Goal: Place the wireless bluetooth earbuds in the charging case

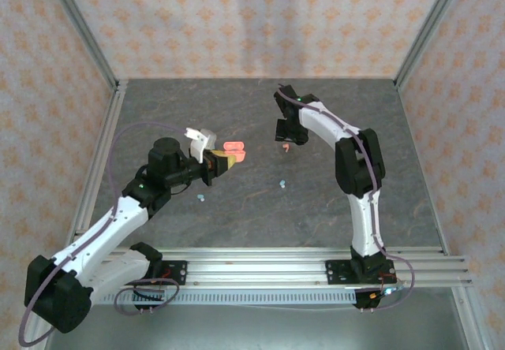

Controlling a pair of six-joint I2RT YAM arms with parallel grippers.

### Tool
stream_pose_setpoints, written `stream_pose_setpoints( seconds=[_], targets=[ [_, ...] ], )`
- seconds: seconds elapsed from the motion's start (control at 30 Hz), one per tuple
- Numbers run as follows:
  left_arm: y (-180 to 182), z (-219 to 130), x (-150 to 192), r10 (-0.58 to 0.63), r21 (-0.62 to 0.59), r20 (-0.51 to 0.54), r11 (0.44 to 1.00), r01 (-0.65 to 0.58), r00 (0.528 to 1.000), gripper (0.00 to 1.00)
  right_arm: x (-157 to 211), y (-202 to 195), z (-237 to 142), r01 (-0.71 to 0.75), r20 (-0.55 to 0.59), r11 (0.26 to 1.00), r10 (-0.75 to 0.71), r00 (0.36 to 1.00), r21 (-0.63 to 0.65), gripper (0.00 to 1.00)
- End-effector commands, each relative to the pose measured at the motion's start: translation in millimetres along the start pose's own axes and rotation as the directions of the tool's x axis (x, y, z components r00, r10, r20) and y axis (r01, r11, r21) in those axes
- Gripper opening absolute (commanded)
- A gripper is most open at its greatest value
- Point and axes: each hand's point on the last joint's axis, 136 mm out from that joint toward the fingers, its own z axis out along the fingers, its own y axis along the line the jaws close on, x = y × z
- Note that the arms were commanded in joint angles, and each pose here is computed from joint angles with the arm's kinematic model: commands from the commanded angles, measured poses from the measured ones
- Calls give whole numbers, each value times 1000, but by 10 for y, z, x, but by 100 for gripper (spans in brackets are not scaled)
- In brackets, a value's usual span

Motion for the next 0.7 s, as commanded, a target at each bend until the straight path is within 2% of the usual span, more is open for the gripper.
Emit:
stream_pose_setpoints(
  seconds=[0.0, 0.33, 0.67],
  targets=[
    [-72, 9, -172, 54, 42, 48, 998, -56, 997, 0, -41, -46, 94, 17, -3, 999, -17, 1000, 45, 49],
    [-70, 29, -116, 43, 54, 37, 998, -45, 998, 0, -60, 10, 350, 41, -43, 998, -39, 998, 50, 44],
    [-82, -3, -119, 42, 51, 42, 998, -45, 998, 0, 76, -10, 349, 29, -55, 999, -28, 998, 27, 40]
  ],
)
